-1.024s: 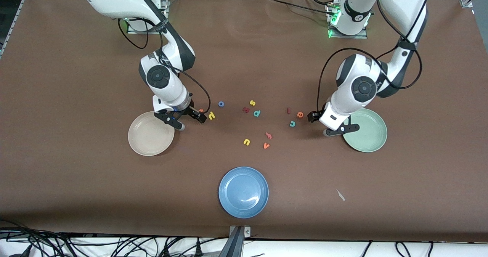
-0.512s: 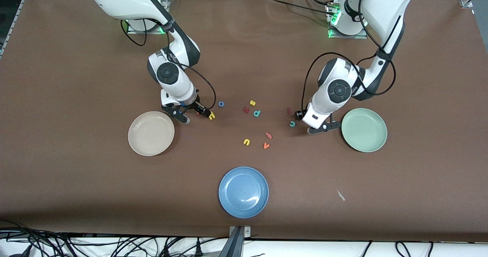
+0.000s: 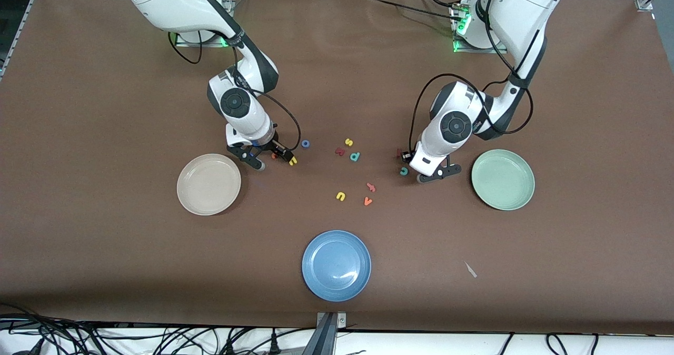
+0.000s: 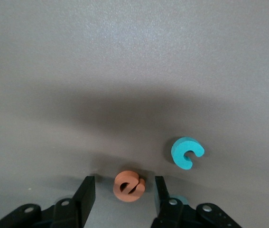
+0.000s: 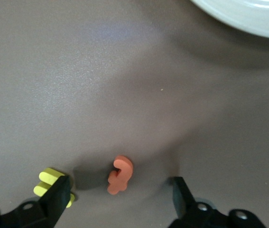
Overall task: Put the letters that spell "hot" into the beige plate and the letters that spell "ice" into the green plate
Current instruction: 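Grasp an orange letter with each gripper from the scattered letters, then carry the orange letters to the beige and green plates with both grippers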
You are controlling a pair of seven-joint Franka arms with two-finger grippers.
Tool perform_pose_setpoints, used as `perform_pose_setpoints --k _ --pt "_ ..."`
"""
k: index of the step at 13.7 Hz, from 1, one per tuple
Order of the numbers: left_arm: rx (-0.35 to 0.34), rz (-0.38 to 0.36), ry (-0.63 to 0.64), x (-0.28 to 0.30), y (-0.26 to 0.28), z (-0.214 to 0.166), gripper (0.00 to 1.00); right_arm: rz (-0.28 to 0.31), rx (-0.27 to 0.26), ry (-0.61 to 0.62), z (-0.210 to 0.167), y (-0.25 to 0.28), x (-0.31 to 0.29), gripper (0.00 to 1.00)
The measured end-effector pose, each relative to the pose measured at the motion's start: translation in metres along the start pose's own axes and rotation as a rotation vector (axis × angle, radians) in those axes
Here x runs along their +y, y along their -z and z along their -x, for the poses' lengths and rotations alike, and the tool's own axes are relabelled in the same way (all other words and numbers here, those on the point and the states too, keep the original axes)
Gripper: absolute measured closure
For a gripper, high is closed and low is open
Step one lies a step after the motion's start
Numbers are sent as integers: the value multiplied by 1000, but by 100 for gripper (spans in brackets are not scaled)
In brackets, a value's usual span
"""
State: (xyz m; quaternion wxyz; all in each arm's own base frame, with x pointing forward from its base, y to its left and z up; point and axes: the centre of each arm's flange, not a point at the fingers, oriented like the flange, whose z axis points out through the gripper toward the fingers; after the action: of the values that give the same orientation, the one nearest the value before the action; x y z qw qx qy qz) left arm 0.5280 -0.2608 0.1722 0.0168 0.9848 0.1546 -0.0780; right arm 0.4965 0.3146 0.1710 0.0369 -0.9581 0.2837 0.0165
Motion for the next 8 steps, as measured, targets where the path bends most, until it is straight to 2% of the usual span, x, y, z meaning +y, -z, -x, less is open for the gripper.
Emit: perform_pose_setpoints --k 1,2,3,4,5,7,8 --pt "2 3 9 0 -2 -1 43 -1 1 1 0 0 0 16" --pt "3 4 14 0 -4 -1 43 -1 2 3 1 -1 1 16" --pt "5 6 16 1 -3 0 47 0 3 6 1 -2 2 24" --pt "6 7 18 2 -3 0 52 -3 7 9 1 -2 2 34" --pt "6 6 24 3 -3 1 52 -14 13 14 1 0 0 48" --pt "8 8 26 4 -1 1 69 -29 21 19 1 3 -2 70" --pt "8 8 27 4 -1 1 69 -31 23 23 1 4 -3 78"
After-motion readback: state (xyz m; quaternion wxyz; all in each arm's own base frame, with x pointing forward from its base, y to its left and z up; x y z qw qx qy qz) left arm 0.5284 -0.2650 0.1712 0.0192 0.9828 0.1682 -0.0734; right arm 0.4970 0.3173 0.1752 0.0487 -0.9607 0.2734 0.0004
